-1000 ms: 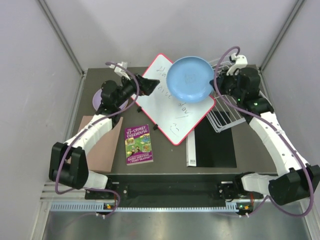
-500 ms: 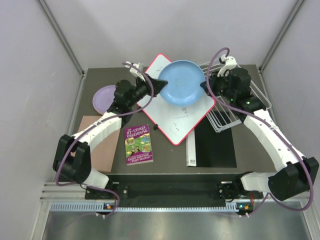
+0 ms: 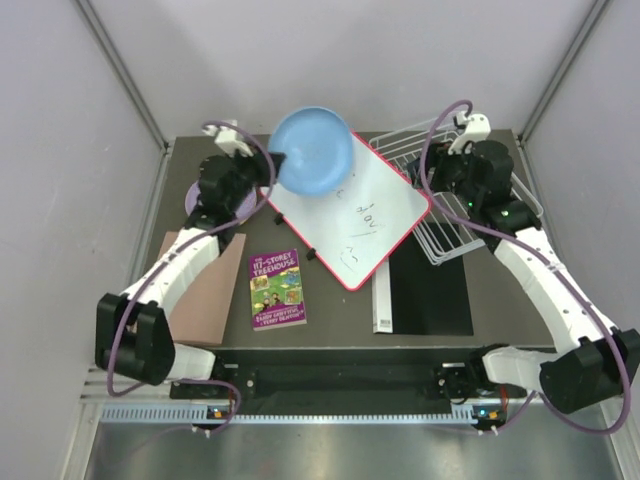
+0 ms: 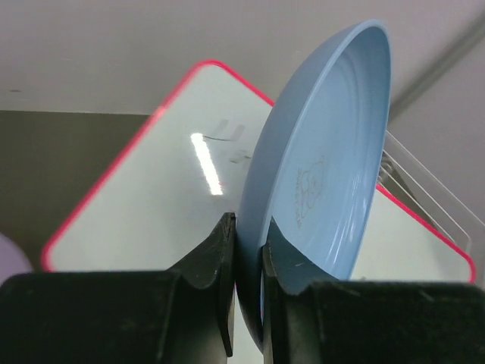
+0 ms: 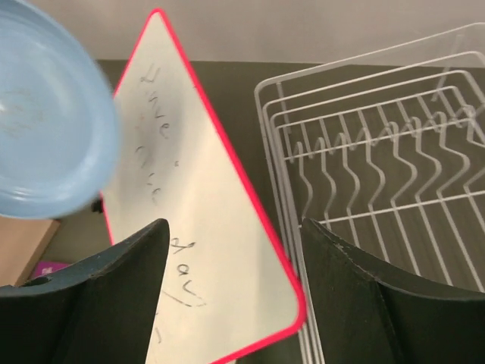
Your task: Unload the plates from the dish rack
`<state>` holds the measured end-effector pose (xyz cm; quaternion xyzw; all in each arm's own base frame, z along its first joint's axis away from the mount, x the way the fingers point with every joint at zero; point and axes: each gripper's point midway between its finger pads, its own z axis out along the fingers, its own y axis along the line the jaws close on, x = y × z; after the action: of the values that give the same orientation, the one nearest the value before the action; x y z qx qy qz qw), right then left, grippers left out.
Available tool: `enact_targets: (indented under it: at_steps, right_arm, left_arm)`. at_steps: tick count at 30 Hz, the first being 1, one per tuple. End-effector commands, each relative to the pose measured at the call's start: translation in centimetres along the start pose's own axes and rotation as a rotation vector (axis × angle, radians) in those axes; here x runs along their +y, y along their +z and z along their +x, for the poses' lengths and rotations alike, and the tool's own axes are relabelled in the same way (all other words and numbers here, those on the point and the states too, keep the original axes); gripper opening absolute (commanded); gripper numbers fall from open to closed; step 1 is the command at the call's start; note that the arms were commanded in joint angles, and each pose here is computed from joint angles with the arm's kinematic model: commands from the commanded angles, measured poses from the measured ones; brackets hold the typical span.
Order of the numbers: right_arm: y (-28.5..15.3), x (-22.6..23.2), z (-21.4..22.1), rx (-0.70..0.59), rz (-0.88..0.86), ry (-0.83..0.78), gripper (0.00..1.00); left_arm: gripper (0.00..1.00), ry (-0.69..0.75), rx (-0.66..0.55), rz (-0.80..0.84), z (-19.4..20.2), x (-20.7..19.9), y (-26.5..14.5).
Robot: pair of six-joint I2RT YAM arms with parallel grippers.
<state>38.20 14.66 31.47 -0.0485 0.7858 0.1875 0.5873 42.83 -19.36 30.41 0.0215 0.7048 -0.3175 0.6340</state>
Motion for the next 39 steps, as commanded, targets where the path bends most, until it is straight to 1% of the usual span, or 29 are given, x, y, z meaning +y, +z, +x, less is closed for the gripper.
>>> enact_targets:
  at_steps: [1,2,3,4,6,9,13,14,16,19,29,36,39]
  right_arm:
    - [-2.4,-4.2,-2.8,-0.109,0.135,-0.02,0.71]
    - [-2.9,-4.5,-3.0,-0.118,0.141,-0.017,0.71]
    - [-3.0,-4.9,-2.9,-0.117,0.143,-0.016,0.71]
    - [-3.2,-6.1,-2.8,-0.116,0.175,-0.008,0.71]
    - [-3.2,-6.1,-2.6,-0.11,0.147,0.001,0.7]
    - [-3.2,-6.8,-2.5,-0.11,0.146,0.019,0.7]
    - [-2.7,-6.9,-2.4,-0.11,0.126,0.033,0.69]
    - [-2.4,-7.0,-2.2,-0.103,0.127,0.034,0.68]
    - [-2.1,-7.1,-2.0,-0.098,0.123,0.041,0.68]
    - [-1.5,-6.8,-1.6,-0.085,0.097,0.048,0.68]
    - [0.5,-7.9,0.6,-0.015,0.088,0.07,0.68]
    - [1.2,-8.2,1.3,0.003,0.079,0.086,0.68]
    - [1.4,-8.2,1.4,0.006,0.078,0.085,0.68]
  left_arm:
    - [0.0,-0.028,-0.23,-0.171,-8.5,5.2,-4.6]
    - [0.0,-0.05,-0.28,-0.238,-9.6,7.7,-6.4]
    - [0.0,-0.06,-0.306,-0.277,-10.2,8.8,-7.4]
    - [0.0,-0.078,-0.303,-0.335,-10.1,10.4,-8.3]
    - [0.0,-0.103,-0.35,-0.487,-11.2,14.3,-10.7]
    - [0.0,-0.134,-0.375,-0.647,-10.6,18.1,-13.6]
    - [0.0,-0.17,-0.348,-0.746,-8.2,21.3,-14.9]
    - [0.0,-0.18,-0.332,-0.759,-7.4,21.9,-14.9]
    - [0.0,-0.203,-0.336,-0.792,-6.5,22.9,-15.1]
    - [0.0,-0.225,-0.332,-0.815,-4.1,24.1,-15.4]
    - [0.0,-0.233,-0.279,-0.874,-0.8,27.0,-14.7]
    - [0.0,-0.232,-0.27,-0.863,0.3,28.5,-13.3]
    - [0.01,-0.241,-0.243,-0.857,1.4,29.2,-12.5]
